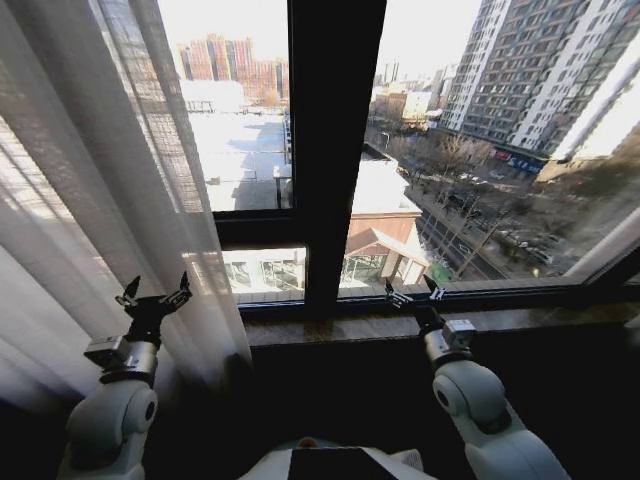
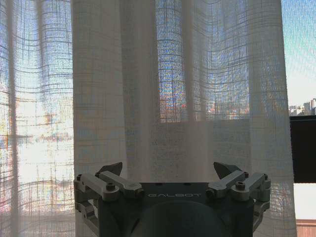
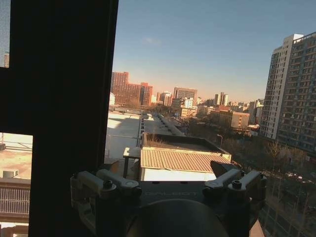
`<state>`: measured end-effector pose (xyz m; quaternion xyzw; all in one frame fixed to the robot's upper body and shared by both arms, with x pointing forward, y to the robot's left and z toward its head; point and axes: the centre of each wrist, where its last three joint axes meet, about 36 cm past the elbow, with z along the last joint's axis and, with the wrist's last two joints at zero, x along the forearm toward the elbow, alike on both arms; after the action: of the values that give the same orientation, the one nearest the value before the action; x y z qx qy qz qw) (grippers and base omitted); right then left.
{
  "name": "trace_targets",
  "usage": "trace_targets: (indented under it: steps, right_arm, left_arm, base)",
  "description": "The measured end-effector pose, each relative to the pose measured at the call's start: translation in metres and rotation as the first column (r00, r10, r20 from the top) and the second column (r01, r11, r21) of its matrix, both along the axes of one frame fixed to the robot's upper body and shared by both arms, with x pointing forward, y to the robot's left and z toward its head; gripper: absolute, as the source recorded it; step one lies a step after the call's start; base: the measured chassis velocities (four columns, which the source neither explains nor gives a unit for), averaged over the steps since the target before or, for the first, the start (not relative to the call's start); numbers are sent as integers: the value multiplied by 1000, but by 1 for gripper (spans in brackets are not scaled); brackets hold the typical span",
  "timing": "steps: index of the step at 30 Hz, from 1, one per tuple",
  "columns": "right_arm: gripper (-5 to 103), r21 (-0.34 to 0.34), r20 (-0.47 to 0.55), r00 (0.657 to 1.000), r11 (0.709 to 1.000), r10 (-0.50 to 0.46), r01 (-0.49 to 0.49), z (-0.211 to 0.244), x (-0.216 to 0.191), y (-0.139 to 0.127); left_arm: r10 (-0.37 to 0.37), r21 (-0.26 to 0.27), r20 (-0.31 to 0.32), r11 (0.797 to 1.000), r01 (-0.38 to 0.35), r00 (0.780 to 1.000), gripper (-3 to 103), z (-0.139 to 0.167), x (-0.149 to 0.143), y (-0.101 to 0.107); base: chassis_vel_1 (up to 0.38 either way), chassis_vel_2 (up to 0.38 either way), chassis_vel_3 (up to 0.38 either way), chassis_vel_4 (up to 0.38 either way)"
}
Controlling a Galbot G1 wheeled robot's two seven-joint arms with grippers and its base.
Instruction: Open the curtains by pulling them apart, changing their state from closed to fully open.
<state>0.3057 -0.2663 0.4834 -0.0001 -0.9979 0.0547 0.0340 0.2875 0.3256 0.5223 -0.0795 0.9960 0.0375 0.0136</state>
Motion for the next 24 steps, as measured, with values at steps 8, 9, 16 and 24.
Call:
trace_targets:
  steps: [8,9,16,24]
  right_arm:
    - [100,-3,10,1000,1000,-24,24,-1,-3,-6]
    - [100,-3,11,1000,1000,-27,27,-1,-3,-7]
    - [100,-5,14,999,999,-43,43,-2,0,-11]
    - [100,-2,18,999,999,-37,37,-3,4,-10]
  left_arm:
    - [-97,-20,-22,995,97,995,89,5,2,8]
    - [-100,-21,-27,995,99,995,89,5,2,9]
    - [-115,-19,-37,993,114,993,61,13,-2,24]
    - [-132,-26,-53,991,131,990,34,14,-6,33]
  base:
    - [0,0,0,0]
    - [0,0,0,0]
    - [0,0,0,0]
    - [0,0,0,0]
